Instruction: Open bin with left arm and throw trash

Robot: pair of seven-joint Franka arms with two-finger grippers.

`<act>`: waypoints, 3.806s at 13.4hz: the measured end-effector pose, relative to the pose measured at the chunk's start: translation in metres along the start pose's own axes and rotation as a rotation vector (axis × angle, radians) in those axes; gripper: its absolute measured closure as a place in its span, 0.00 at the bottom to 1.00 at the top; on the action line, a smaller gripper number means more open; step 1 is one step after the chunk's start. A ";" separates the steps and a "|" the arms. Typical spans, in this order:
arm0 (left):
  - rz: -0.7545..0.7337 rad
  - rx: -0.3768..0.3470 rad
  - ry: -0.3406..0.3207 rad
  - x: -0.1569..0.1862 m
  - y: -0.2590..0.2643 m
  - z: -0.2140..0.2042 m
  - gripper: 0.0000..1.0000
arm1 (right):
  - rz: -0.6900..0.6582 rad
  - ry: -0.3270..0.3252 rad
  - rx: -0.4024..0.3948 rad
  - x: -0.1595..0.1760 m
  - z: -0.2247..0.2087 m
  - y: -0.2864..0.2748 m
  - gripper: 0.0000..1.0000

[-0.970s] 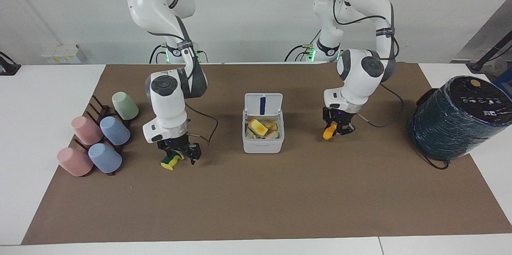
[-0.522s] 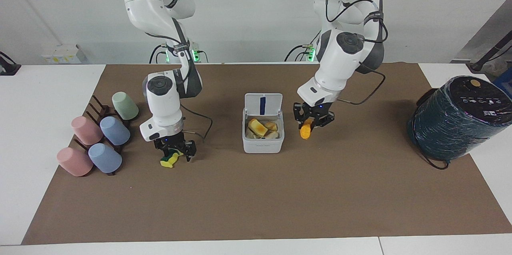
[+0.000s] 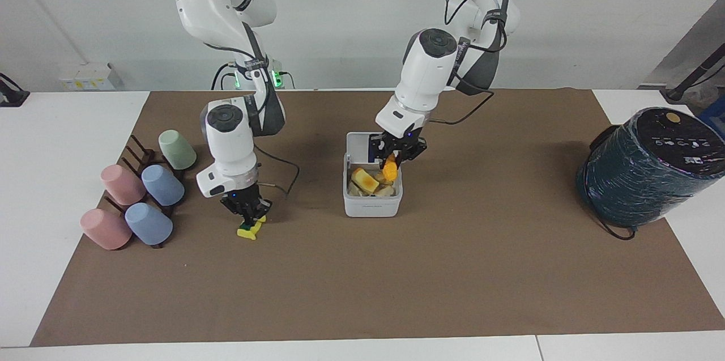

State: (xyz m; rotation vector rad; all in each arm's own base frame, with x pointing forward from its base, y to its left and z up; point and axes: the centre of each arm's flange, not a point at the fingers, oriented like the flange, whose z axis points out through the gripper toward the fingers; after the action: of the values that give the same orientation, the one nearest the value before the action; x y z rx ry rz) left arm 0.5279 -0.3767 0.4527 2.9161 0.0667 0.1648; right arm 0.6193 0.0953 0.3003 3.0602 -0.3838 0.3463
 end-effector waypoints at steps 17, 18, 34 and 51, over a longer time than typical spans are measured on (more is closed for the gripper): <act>-0.140 0.084 -0.099 0.113 -0.197 -0.098 0.25 | 0.253 0.035 0.090 -0.029 -0.142 -0.189 0.99; -0.118 0.089 -0.121 0.120 -0.231 -0.111 0.25 | 0.259 0.031 0.100 -0.044 -0.147 -0.207 0.99; 0.056 0.183 -0.046 0.099 -0.345 -0.238 0.00 | 0.245 -0.021 0.125 -0.053 -0.186 -0.209 0.00; 0.115 0.215 -0.018 0.090 -0.351 -0.206 0.00 | -0.072 -0.229 0.012 0.019 -0.294 0.093 0.00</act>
State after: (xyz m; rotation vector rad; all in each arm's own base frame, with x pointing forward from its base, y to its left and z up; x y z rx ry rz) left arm 0.5813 0.0149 0.5844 3.1375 -0.0915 0.1585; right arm 0.5506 0.0197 0.5920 3.1235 -0.2782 -0.0058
